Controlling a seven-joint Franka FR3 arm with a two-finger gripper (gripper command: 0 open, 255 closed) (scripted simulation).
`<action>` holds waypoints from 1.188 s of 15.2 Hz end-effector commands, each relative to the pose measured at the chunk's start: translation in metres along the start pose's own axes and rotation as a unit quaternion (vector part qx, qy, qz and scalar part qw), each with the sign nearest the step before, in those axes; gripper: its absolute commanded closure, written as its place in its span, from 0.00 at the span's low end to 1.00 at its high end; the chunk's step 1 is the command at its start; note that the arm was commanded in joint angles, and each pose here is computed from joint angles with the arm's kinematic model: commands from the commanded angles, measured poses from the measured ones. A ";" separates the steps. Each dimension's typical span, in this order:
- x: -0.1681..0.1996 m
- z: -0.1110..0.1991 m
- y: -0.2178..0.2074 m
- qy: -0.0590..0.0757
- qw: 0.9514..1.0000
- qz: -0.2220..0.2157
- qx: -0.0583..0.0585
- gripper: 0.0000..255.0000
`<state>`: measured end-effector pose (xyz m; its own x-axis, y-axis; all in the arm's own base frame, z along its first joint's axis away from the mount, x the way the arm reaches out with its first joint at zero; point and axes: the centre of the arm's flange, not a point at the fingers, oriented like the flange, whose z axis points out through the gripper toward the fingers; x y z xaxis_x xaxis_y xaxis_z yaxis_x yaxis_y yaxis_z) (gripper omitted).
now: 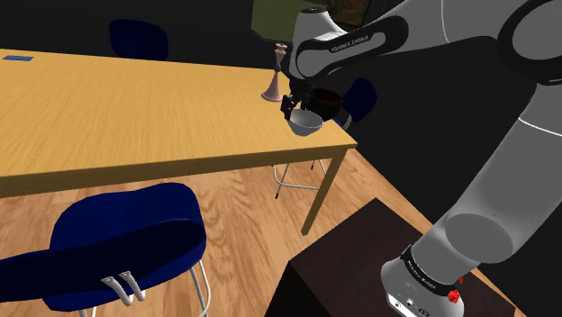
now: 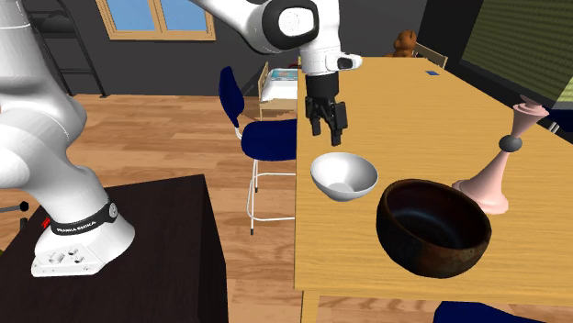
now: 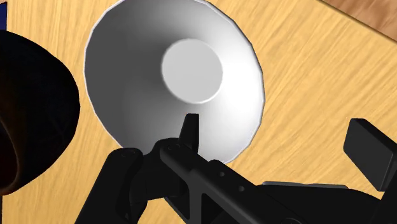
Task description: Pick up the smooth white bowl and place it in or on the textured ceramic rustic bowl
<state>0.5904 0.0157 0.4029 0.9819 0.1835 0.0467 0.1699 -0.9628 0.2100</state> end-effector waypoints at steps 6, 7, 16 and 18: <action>0.002 0.031 0.001 0.000 1.000 0.000 0.000 0.00; 0.002 0.031 0.001 0.000 1.000 0.000 0.000 0.00; 0.002 0.031 0.001 0.000 1.000 0.000 0.000 1.00; 0.002 0.031 0.001 0.000 1.000 0.000 0.000 1.00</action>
<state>0.5950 0.0096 0.3735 0.9818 0.1838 0.0477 0.1700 -0.9627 0.2103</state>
